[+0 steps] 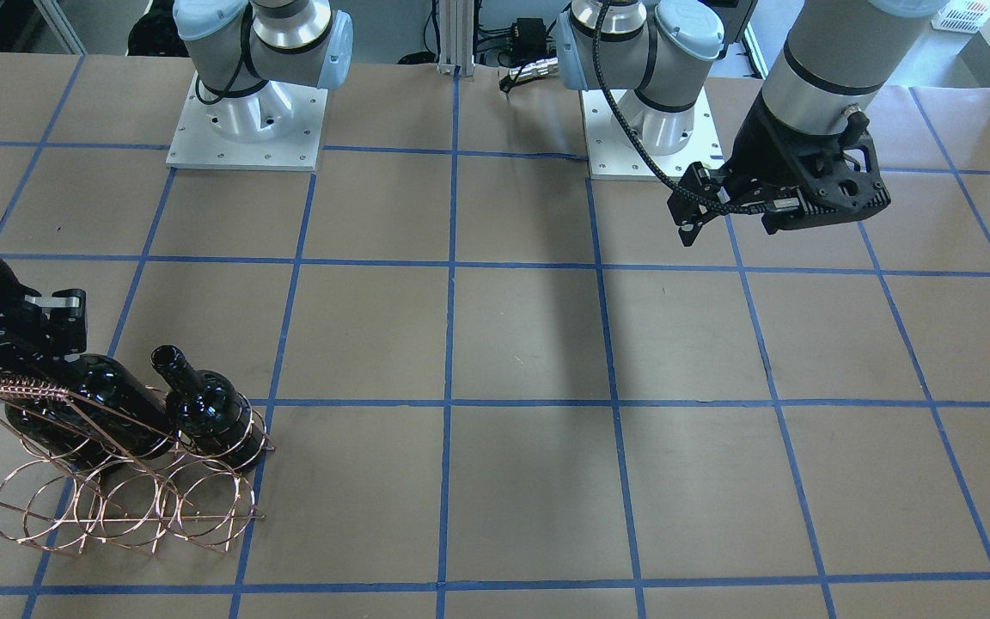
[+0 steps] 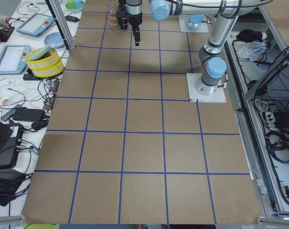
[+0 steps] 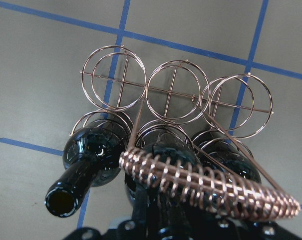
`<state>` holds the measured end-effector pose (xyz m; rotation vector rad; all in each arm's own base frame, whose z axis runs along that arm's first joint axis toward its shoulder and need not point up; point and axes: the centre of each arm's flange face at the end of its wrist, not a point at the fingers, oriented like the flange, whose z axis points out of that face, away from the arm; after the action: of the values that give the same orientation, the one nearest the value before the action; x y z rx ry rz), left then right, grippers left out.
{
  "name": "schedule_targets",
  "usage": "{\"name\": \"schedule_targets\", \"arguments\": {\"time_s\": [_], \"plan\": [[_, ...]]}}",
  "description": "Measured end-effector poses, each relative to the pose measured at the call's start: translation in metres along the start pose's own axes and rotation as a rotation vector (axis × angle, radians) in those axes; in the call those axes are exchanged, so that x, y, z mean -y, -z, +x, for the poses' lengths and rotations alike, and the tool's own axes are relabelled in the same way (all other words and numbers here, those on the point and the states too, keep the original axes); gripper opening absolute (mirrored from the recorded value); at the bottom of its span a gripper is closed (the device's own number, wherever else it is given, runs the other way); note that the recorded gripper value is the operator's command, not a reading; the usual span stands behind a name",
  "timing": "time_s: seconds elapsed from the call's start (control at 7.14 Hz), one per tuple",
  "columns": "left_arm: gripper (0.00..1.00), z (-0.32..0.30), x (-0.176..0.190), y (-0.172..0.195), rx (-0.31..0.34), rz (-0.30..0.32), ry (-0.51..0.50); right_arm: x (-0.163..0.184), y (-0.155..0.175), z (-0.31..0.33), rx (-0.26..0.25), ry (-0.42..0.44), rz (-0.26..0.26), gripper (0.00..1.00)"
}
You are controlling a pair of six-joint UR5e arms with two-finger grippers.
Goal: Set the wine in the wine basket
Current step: 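Lower the bottle into the empty basket slot with the right gripper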
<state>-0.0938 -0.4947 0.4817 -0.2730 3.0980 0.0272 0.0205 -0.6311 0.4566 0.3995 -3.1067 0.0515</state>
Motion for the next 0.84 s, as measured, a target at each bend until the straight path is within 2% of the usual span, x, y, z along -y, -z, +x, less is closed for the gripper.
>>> {"name": "schedule_targets", "arguments": {"time_s": [0.56,0.7,0.84], "plan": [[1.0,0.0,-0.001,0.001,0.0,0.003,0.001,0.006,-0.043,0.004,-0.006,0.033,0.012,0.02],[1.0,0.0,0.0,0.001,0.0,0.002,0.002,0.005,-0.045,0.004,-0.007,0.033,0.013,0.23],[1.0,0.0,0.0,0.0,0.001,0.001,0.001,0.005,-0.046,0.003,-0.006,0.033,0.012,0.33]]}}
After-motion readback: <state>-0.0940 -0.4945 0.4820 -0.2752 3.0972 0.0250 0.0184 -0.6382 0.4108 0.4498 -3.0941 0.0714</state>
